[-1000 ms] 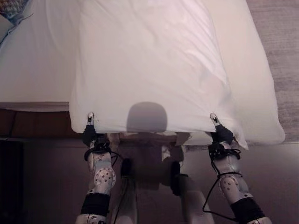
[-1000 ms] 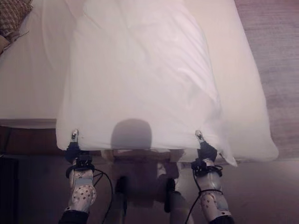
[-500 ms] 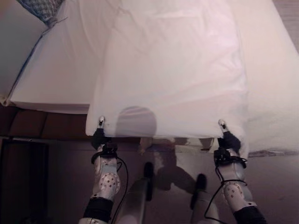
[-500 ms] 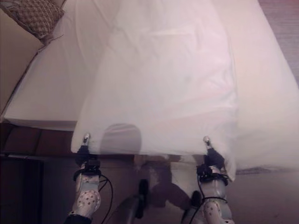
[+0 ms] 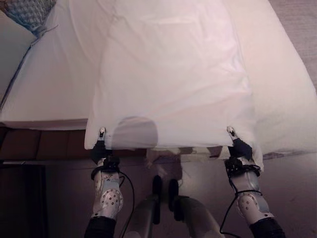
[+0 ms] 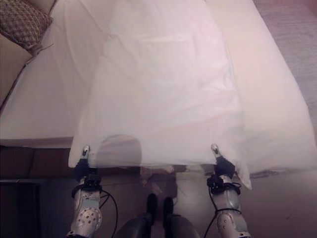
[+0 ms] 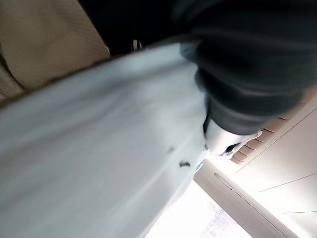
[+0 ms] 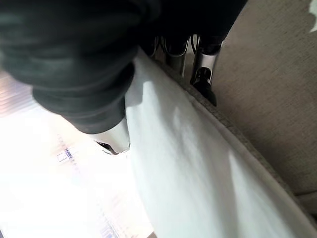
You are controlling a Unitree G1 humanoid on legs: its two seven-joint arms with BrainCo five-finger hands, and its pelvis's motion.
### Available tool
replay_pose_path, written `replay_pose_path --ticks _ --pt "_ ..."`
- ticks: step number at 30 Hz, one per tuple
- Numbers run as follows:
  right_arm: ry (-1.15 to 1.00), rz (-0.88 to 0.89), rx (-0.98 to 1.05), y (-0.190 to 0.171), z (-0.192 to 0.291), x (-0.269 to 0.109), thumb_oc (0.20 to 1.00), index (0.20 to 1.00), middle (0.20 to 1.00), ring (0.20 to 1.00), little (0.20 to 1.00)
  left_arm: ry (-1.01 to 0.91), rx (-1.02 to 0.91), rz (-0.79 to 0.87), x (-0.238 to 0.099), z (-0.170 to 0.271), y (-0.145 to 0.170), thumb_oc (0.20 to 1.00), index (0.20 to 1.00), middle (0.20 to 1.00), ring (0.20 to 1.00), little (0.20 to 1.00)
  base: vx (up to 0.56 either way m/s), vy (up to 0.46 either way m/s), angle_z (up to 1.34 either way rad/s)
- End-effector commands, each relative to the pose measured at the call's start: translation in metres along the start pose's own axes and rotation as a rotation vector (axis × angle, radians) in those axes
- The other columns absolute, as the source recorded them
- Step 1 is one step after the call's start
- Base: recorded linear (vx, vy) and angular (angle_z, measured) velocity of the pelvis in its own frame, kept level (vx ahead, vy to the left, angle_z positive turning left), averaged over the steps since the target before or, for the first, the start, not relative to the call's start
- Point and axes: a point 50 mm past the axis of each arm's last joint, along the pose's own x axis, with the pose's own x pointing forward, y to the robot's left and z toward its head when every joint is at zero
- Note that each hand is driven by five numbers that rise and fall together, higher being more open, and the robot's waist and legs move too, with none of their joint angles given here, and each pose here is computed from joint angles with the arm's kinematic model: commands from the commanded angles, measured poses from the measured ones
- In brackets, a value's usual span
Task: Make the bed
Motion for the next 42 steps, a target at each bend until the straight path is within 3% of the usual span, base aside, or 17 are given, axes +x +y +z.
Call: replay_pose_path --ticks 1,8,15,22,30,36,41,42 --pt "-0.196 -0.022 -0.037 -0.013 0.042 0.004 0.2 0.2 0.2 0.2 0.2 -0.21 0.013 -0.002 -0.001 0.047 0.01 0.2 0.2 0.2 0.2 0.2 0.02 0.094 0.0" --pt "-0.229 -0.07 -0.021 -0.01 0.043 0.011 0.2 0.2 0.2 0.2 0.2 -0.338 0.039 0.028 0.005 0.07 0.006 0.2 0.2 0.2 0.2 0.2 0.03 0.263 0.0" --pt "-0.282 -0.117 -0.035 -0.011 0.053 0.008 0.2 0.2 0.2 0.2 0.2 -0.298 0.127 -0.093 0.018 0.064 -0.02 0.2 0.2 0.2 0.2 0.2 -0.02 0.553 0.12" --pt "-0.213 -0.128 -0.036 -0.02 0.038 0.009 0.2 0.2 0.2 0.2 0.2 -0.32 0.178 -0.077 0.013 0.073 -0.01 0.2 0.2 0.2 0.2 0.2 0.04 0.473 -0.13" --pt "-0.188 -0.168 -0.009 -0.02 0.032 0.02 0.2 0.2 0.2 0.2 0.2 -0.362 0.099 0.055 0.018 0.074 0.0 0.2 0.2 0.2 0.2 0.2 -0.03 -0.019 -0.16" --pt "-0.204 -0.209 -0.067 -0.03 0.039 0.022 0.2 0.2 0.2 0.2 0.2 -0.338 0.084 0.061 0.021 0.07 -0.003 0.2 0.2 0.2 0.2 0.2 0.01 -0.089 -0.01" --pt "-0.319 -0.109 -0.121 0.007 0.07 0.049 0.2 0.2 0.2 0.2 0.2 -0.395 0.056 -0.052 0.04 0.081 -0.043 0.2 0.2 0.2 0.2 0.2 -0.02 0.011 0.15" --pt "-0.387 -0.033 -0.112 0.029 0.084 0.054 0.2 0.2 0.2 0.2 0.2 -0.448 0.047 -0.118 0.041 0.094 -0.06 0.2 0.2 0.2 0.2 0.2 -0.06 0.062 0.06"
